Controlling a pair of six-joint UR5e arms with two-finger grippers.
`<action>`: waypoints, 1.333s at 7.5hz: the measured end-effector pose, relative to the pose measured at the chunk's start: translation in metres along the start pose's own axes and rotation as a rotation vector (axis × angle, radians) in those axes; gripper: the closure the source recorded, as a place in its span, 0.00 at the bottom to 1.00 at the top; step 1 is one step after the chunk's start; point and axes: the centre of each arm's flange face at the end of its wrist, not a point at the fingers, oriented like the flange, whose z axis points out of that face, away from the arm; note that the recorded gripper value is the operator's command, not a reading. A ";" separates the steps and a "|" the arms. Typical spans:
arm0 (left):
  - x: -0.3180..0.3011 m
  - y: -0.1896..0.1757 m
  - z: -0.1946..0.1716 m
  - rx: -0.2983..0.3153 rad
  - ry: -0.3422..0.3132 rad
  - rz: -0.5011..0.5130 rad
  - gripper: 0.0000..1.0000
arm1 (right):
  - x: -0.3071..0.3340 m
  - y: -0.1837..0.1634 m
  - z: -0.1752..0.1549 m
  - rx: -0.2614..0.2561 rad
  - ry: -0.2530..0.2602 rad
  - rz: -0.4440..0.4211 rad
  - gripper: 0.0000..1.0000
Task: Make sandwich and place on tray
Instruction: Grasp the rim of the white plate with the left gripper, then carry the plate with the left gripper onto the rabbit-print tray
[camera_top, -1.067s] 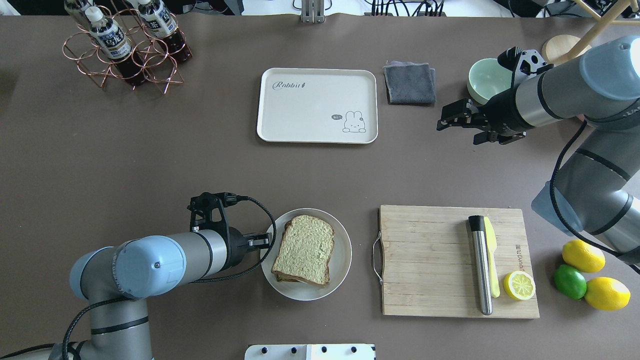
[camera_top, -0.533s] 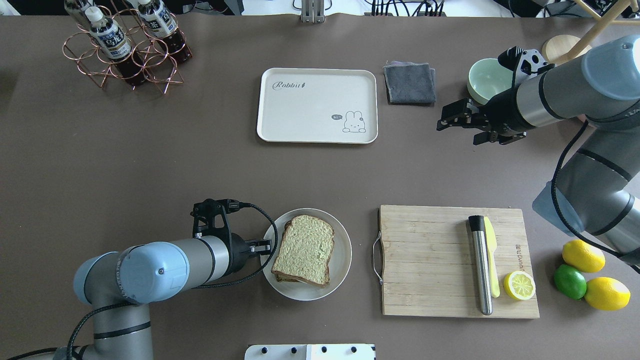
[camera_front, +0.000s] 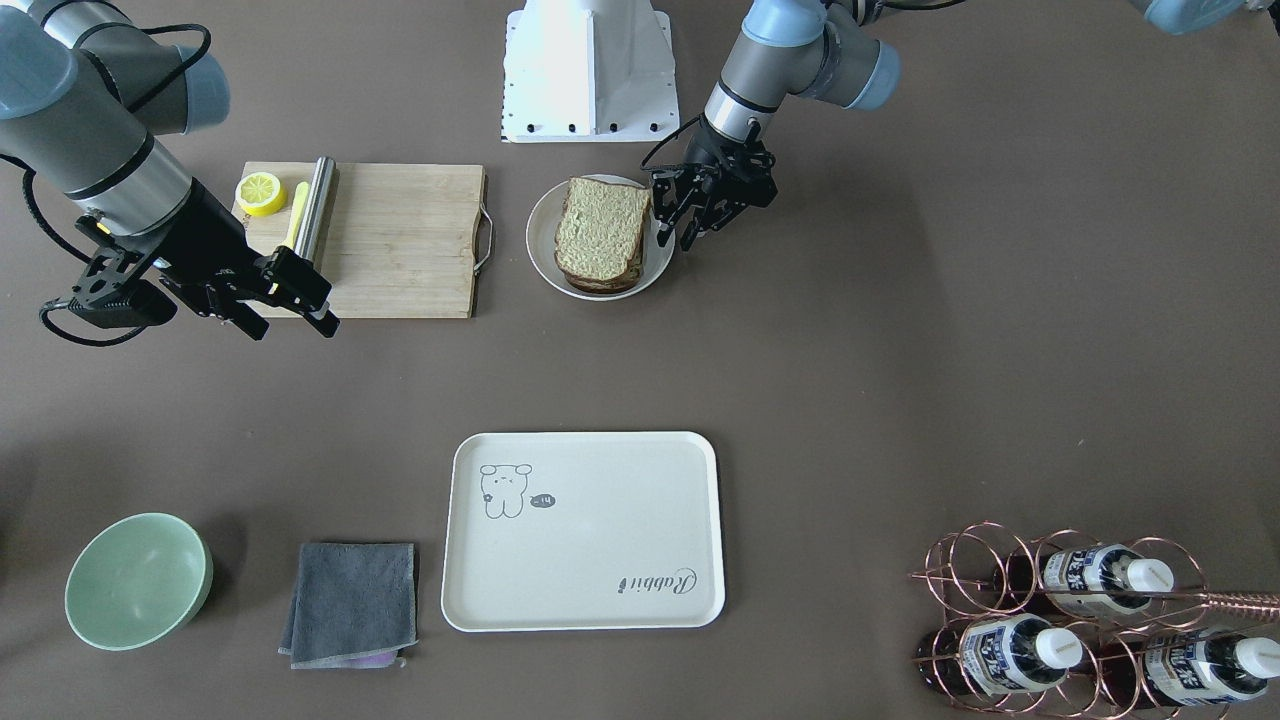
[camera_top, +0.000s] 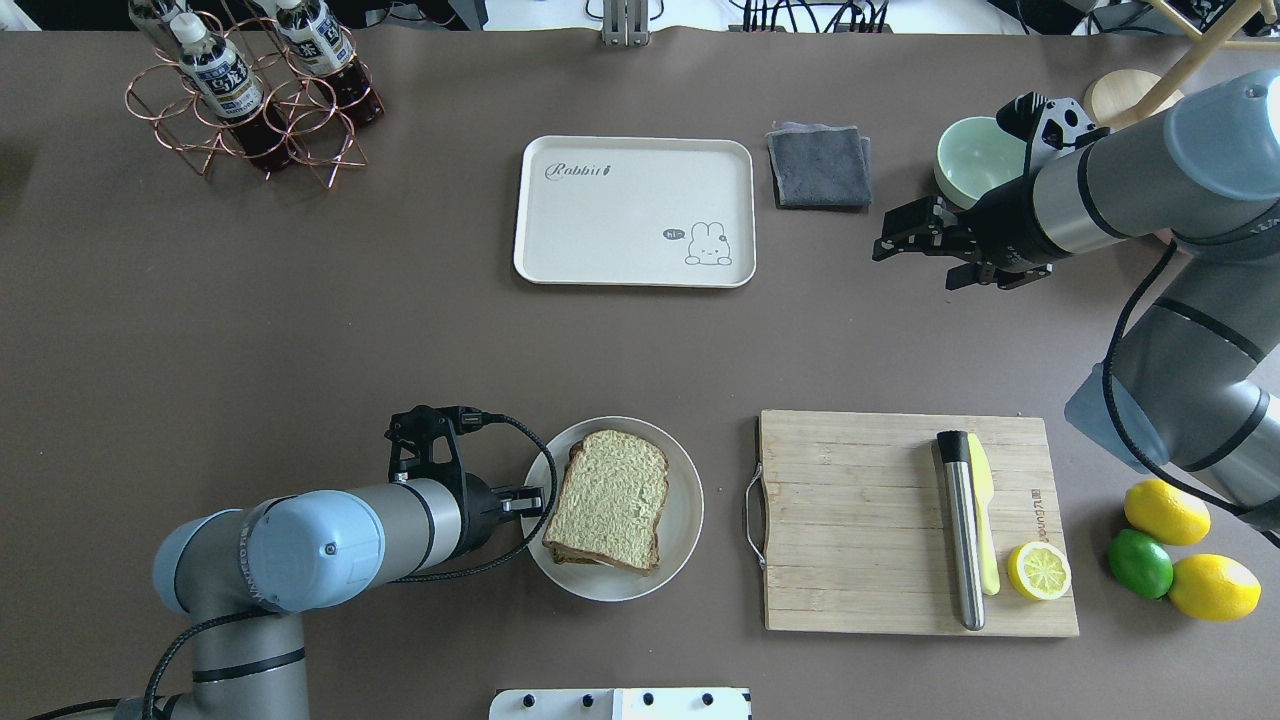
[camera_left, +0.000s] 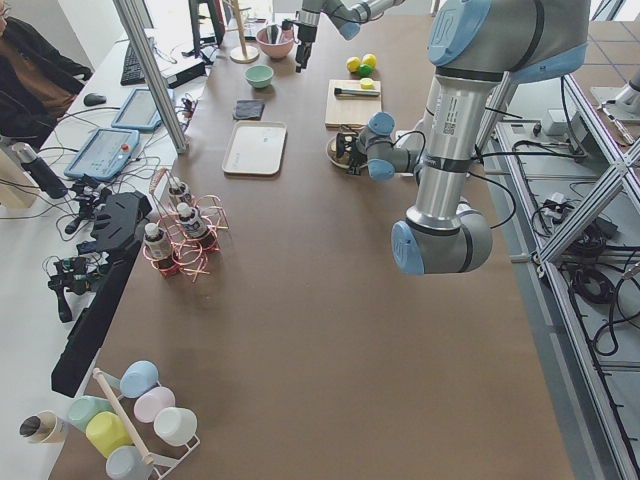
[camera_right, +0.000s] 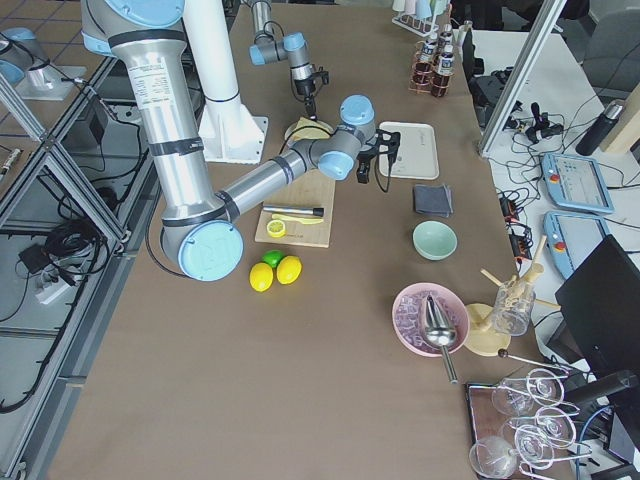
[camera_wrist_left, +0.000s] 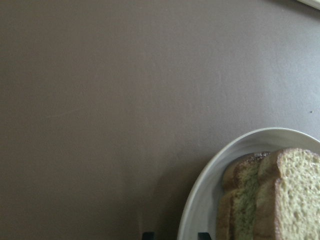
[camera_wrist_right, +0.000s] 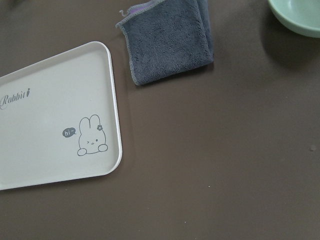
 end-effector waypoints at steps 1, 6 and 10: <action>0.000 0.002 0.002 -0.001 -0.001 0.001 0.62 | -0.001 0.000 0.000 0.000 -0.001 0.001 0.01; 0.011 0.012 0.005 0.015 0.011 0.012 1.00 | -0.003 -0.001 -0.002 0.004 -0.005 0.001 0.01; 0.019 0.011 0.002 0.011 0.026 0.009 1.00 | -0.002 -0.002 -0.002 0.005 -0.004 0.004 0.01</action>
